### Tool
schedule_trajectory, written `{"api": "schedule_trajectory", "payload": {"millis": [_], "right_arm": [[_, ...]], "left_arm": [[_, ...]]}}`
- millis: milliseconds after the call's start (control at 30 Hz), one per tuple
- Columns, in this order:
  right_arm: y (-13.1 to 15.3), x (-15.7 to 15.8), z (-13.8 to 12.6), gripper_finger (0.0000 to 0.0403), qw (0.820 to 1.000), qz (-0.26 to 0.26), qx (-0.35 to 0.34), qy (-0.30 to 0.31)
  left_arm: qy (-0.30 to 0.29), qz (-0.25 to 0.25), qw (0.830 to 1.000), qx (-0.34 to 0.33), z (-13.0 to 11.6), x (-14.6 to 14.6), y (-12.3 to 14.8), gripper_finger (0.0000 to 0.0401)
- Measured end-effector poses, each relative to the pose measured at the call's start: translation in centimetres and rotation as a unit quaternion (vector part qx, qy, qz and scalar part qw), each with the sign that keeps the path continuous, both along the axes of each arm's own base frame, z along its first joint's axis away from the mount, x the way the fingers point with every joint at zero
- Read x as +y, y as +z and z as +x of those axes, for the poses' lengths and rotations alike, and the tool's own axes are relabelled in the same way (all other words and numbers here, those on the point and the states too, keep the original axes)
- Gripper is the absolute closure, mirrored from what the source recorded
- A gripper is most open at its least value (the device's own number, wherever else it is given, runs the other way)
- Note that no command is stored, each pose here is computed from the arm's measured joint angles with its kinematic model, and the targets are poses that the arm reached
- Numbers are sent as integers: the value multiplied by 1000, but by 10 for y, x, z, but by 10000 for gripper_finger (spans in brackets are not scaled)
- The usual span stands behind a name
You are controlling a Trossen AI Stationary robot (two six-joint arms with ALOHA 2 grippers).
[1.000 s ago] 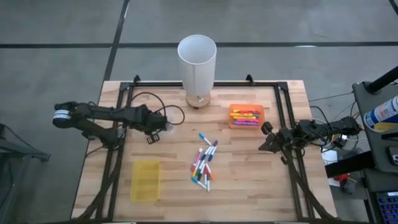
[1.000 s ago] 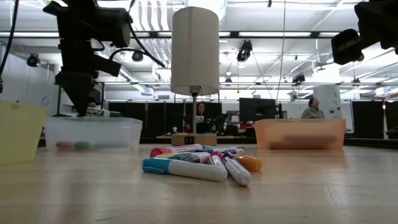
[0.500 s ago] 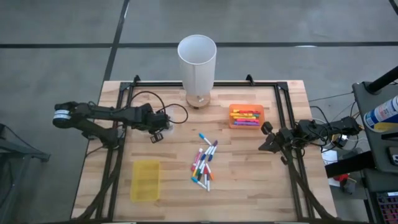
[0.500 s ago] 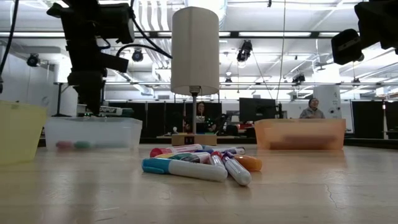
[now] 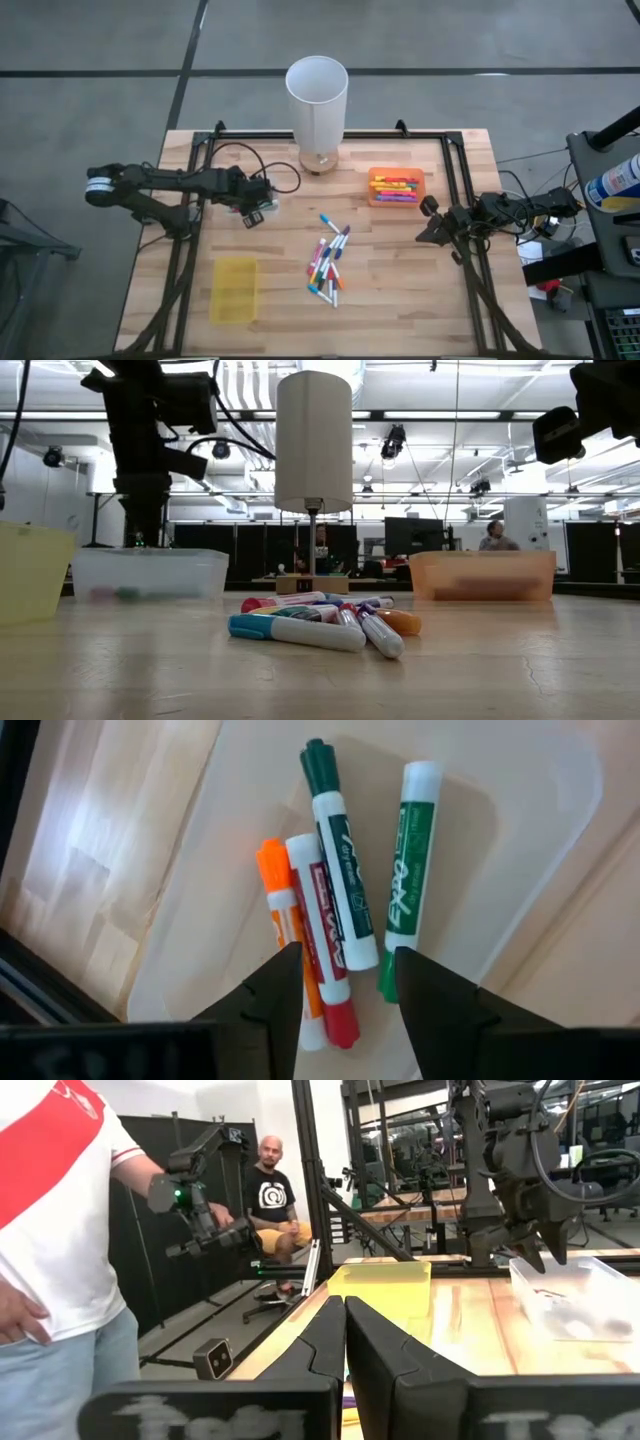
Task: Pick & Place Markers
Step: Put the dark green marker pen into the white bin, then put the pink marker pen into the white bin
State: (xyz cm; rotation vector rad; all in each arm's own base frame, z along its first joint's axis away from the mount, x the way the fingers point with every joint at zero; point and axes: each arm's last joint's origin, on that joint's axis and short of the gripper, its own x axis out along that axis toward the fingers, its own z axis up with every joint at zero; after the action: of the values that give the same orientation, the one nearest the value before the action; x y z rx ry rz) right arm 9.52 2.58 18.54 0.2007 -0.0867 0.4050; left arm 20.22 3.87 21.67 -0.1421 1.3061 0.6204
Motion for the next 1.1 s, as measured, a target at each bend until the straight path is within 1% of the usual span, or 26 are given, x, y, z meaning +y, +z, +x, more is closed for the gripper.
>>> {"api": "schedule_trajectory", "payload": {"millis": [100,200,300,433,533,667,833,1100], "right_arm": [[0,0,0,394,1000,0,0,0],[0,0,0,394,1000,0,0,0],[0,0,0,394,1000,0,0,0],[0,0,0,394,1000,0,0,0],[0,0,0,394,1000,0,0,0],[0,0,0,394,1000,0,0,0],[0,0,0,394,1000,0,0,0],[0,0,0,394,1000,0,0,0]], "left_arm": [[9,0,1000,-11,2,0,5,248],[35,-3,999,-23,4,1,16,248],[62,-11,996,-59,9,1,30,247],[104,-55,987,-108,15,0,47,247],[119,-89,980,-133,19,-3,54,247],[119,-123,971,-166,25,-13,60,247],[90,-151,959,-221,37,-30,66,247],[65,-200,932,-294,49,-59,74,247]]}}
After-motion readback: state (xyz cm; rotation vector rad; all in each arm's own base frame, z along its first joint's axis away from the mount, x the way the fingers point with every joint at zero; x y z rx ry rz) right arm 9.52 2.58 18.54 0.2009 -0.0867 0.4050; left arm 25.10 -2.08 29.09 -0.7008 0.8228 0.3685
